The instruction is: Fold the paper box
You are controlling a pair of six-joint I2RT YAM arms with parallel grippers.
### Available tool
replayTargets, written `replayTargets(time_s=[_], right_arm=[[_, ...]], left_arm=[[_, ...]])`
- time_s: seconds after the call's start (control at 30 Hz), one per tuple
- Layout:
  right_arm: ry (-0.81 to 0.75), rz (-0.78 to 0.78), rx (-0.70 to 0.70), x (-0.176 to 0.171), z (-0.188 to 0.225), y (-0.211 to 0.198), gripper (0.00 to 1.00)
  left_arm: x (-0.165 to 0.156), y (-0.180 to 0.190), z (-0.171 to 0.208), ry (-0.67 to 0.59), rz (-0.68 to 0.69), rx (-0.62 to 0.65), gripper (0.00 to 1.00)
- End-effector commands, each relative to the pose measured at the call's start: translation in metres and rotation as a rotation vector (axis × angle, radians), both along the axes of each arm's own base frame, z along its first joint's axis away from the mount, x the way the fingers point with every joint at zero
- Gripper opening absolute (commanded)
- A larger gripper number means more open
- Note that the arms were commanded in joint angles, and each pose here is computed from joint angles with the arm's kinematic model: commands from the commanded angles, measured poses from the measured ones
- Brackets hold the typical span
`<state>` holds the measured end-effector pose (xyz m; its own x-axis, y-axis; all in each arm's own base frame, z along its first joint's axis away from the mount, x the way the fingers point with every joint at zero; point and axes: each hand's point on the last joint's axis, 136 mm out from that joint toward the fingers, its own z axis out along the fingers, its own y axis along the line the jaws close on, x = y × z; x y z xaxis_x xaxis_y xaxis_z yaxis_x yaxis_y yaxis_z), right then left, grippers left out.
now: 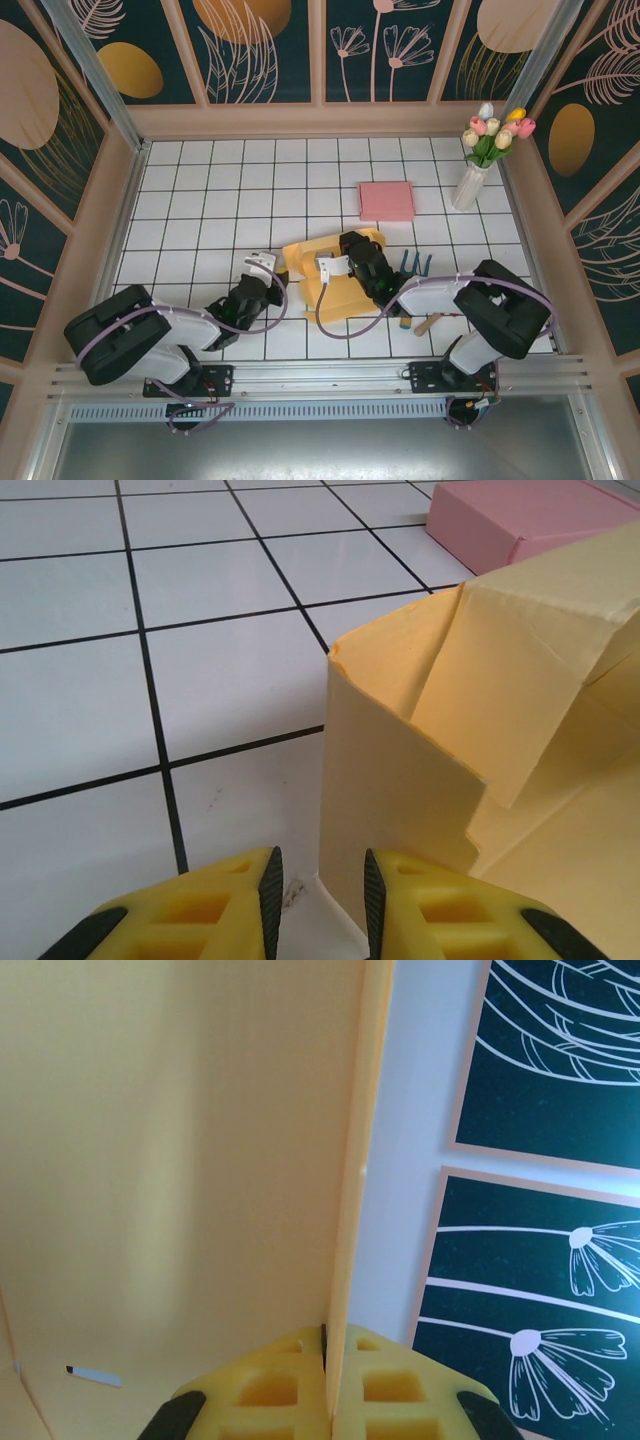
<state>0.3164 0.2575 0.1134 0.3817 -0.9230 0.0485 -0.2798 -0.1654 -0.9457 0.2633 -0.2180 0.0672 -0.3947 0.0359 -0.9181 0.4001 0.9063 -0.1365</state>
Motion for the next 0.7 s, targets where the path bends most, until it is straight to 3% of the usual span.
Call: replayTargets(time_s=[0.0,0.17,0.43,0.67], right_arm=[[0.029,0.0,-0.074,-0.003,-0.021,-0.009,0.0],[0.033,-0.002,-0.058,-0.002,-0.017,-0.009,0.0],[0.043,-0.008,-0.06,-0.003,-0.018,-0.011,0.0],[0.05,-0.016,-0.067,-0.001,-0.022,-0.011,0.0]], left_arm=[[0.004,-0.024,0.018,-0.048,-0.088,-0.061,0.3],[0.0,-0.038,0.02,-0.036,-0.154,-0.095,0.29],[0.007,-0.044,0.015,-0.018,-0.133,-0.109,0.25],[-0.002,-0.067,0.022,0.016,-0.238,-0.205,0.21]])
